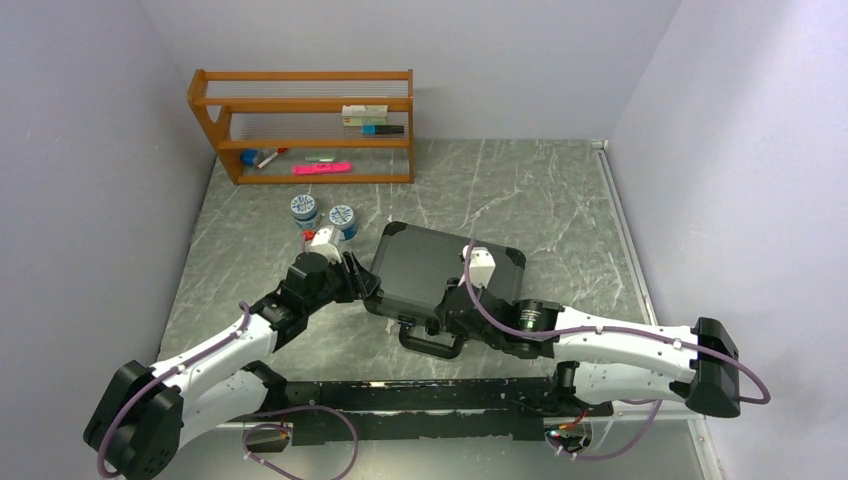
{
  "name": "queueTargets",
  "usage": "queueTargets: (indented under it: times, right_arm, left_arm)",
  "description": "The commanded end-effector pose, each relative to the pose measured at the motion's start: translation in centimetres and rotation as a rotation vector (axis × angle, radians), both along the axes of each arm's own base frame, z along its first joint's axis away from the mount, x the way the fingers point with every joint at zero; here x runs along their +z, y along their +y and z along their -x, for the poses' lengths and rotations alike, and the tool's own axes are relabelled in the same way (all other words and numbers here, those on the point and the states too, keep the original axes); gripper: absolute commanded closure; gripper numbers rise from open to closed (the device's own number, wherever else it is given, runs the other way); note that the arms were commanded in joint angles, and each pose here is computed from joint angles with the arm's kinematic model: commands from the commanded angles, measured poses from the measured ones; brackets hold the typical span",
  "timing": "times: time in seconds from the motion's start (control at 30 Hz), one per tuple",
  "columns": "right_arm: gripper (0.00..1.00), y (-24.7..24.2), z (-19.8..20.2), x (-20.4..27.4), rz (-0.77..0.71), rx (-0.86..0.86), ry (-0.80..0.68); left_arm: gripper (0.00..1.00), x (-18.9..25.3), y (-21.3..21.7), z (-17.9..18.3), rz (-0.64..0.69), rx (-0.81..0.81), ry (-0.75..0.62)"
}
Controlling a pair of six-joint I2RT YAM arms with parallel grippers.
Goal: Pack up texas hold em set
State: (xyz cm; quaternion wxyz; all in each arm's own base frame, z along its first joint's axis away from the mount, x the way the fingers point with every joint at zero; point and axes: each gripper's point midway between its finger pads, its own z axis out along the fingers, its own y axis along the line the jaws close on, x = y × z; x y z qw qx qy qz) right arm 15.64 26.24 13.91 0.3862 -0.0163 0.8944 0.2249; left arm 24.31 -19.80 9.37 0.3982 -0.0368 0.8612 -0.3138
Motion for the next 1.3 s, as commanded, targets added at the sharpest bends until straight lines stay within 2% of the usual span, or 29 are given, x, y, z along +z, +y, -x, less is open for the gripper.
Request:
queueTargets:
  times: [0.0,0.17,0.53,0.77,1.07,1.27]
  right_arm:
    - [0.79,1.6,0.9,-0.2,-0.022,0.12,-0.008]
    - [0.82,2.1,1.7,-2.6,0.002,0.165,0.044]
    - [0.85,2.5,1.2,-6.4,0.096,0.162,0.058]
    - [0.87,1.8,0.0,-8.3,0.163,0.101,0.027]
    - [0.9,-2.1,-0.2,-12.0,0.345,0.015,0.037]
    - [0.91,-4.1,-1.0,-12.1,0.39,-0.056,-0.011]
  left_arm:
    - [0.46,-8.8,4.7,5.9,-0.272,-0.023,0.283]
    - [0.39,-9.4,4.5,6.5,-0.261,-0.037,0.309]
    - [0.38,-9.2,4.1,6.3,-0.265,-0.06,0.32]
    - [0.38,-10.2,4.5,6.9,-0.257,-0.04,0.342]
    - [0.39,-10.1,3.6,7.1,-0.211,-0.065,0.344]
    - [0.4,-10.4,3.4,7.2,-0.203,-0.066,0.36]
